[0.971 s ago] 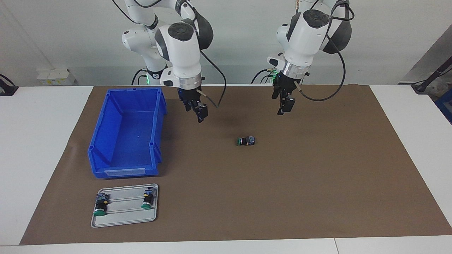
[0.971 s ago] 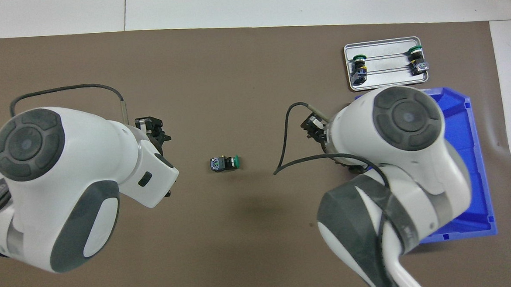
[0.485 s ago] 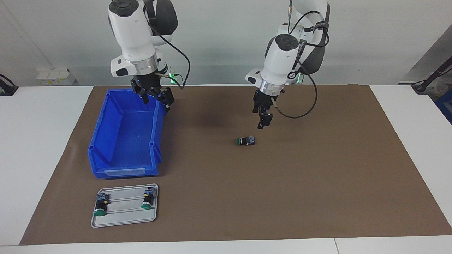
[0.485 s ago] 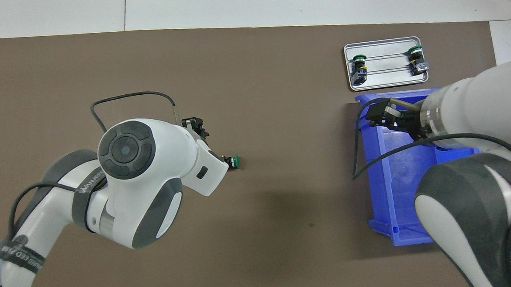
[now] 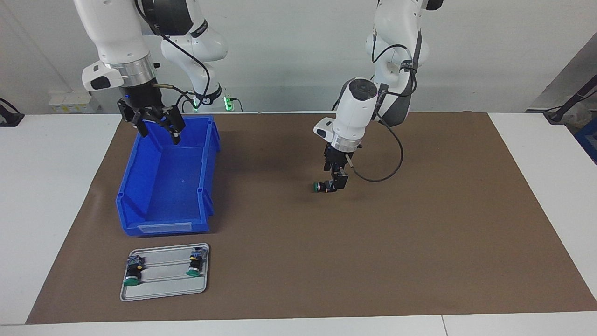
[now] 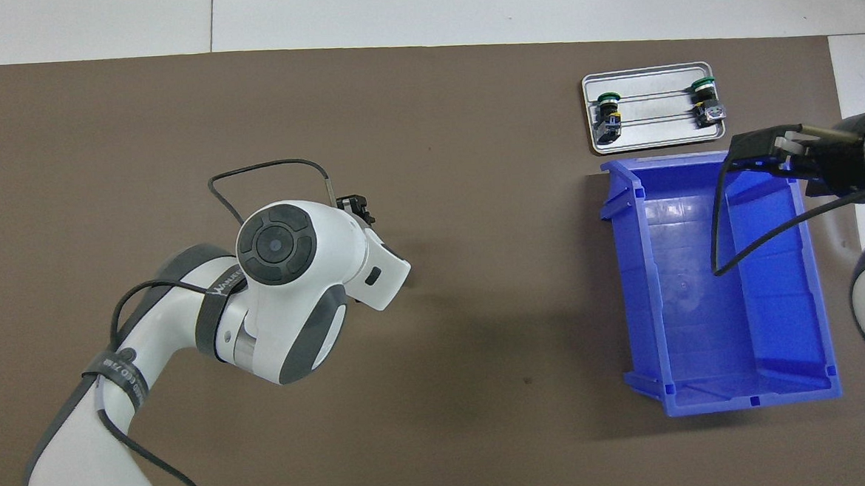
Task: Place and press button with both arms
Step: 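Retract the right gripper over the bin while the left gripper reaches the button, then close the left gripper on the green-topped button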
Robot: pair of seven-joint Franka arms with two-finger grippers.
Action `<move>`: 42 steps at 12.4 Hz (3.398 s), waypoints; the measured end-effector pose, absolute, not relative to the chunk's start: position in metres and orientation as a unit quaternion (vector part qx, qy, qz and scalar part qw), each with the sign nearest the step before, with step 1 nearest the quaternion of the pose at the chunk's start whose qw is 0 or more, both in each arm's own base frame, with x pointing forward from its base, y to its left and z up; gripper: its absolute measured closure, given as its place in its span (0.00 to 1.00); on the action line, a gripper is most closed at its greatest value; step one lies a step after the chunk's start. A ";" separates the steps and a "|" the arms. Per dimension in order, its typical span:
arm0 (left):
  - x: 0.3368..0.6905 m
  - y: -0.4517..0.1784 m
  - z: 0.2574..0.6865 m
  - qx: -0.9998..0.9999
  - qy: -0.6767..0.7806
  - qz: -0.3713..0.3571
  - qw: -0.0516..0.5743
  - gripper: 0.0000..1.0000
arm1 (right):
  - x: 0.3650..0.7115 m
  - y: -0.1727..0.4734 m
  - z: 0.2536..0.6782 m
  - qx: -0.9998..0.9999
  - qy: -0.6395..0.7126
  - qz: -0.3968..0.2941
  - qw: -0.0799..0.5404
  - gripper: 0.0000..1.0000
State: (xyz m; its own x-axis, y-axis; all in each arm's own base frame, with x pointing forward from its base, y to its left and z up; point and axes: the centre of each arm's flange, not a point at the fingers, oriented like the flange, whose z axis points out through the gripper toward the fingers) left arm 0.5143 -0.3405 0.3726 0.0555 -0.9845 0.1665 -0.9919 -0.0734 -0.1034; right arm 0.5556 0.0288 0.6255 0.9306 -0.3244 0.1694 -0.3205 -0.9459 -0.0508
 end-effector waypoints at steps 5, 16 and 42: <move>0.505 -0.362 0.314 0.722 -0.688 0.074 0.025 0.08 | 0.563 0.011 0.636 -0.992 0.108 -0.067 -0.001 0.00; 0.485 -0.355 0.284 0.720 -0.689 0.084 0.019 0.20 | 0.550 0.008 0.627 -0.998 0.062 -0.020 -0.008 0.00; 0.542 -0.360 0.359 0.779 -0.610 0.142 0.030 0.67 | 0.541 0.008 0.629 -0.999 0.041 -0.006 -0.009 0.00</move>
